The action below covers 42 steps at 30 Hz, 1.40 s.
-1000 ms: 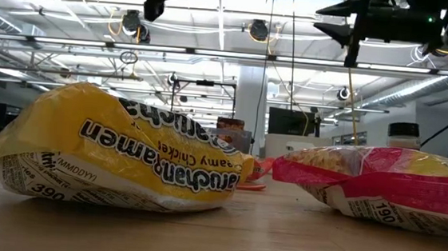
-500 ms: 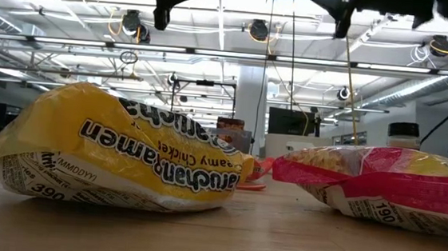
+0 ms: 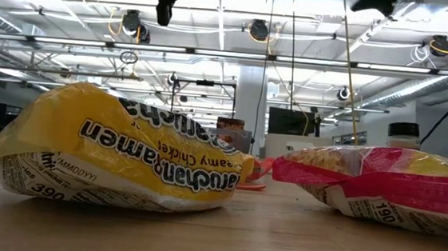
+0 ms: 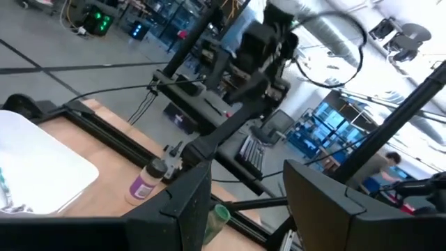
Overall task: Pick & Place Food Item
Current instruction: Put the violet seasoning bottle into the right black bin
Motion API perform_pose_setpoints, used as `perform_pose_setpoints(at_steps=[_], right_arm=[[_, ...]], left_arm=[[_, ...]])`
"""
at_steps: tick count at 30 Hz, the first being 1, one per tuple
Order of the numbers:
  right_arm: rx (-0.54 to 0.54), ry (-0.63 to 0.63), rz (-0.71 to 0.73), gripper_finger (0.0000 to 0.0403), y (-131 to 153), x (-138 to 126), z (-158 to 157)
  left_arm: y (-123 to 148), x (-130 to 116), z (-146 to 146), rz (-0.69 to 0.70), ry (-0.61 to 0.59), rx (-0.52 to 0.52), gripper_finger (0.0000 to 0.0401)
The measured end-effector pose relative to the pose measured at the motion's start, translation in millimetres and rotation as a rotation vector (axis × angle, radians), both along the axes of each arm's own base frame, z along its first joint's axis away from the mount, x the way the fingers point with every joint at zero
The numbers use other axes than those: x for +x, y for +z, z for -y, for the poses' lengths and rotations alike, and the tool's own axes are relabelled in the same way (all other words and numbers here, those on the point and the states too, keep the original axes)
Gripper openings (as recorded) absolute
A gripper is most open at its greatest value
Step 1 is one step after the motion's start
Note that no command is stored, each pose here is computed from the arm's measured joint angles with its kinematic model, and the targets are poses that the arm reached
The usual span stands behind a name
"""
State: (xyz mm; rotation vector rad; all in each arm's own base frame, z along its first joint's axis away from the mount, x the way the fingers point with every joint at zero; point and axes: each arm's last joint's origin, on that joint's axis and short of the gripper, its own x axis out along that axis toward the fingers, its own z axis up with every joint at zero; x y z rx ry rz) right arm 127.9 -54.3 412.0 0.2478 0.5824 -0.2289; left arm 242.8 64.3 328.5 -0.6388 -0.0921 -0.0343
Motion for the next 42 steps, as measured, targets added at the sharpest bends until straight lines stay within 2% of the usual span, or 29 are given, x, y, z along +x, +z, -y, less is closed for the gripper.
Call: perform_pose_setpoints(at_steps=[4,9,12,19,25,29,32,36,42], right_arm=[[0.044,0.008,-0.261,0.0180,-5.7,-4.1,-11.5],[0.131,0.043,-0.555,0.0178,-25.4,6.5,-22.0],[0.101,0.047,-0.698,0.0177,-37.0,17.8,-24.8],[-0.051,0.027,-0.769,0.0175,-53.0,39.1,-23.5],[-0.031,0.018,-0.816,0.0174,-70.0,44.2,-22.0],[0.023,-0.102,-0.887,0.0179,-86.5,40.6,-17.7],[0.144,-0.134,-0.917,0.0204,-99.4,37.1,-14.9],[0.297,-0.139,-0.957,0.0258,-116.8,33.3,-11.7],[0.303,-0.130,-0.955,0.0345,-132.8,34.0,-6.4]], left_arm=[[0.2,0.0,-0.2,0.002,0.008,-0.002,0.0186],[0.3,-0.1,-0.3,0.004,0.008,-0.006,0.0186],[0.3,-0.1,-0.3,0.003,0.009,0.011,0.0186],[0.2,-0.1,0.2,0.001,-0.013,0.013,0.0186],[0.0,-0.1,1.7,-0.002,-0.061,-0.006,0.0186],[-0.5,0.1,2.4,-0.010,-0.077,-0.012,0.0186],[-0.5,0.2,2.7,-0.010,-0.078,-0.013,0.0186],[-0.6,0.1,3.0,-0.011,-0.093,-0.011,0.0186],[-0.7,0.0,3.9,-0.012,-0.123,0.001,0.0186]])
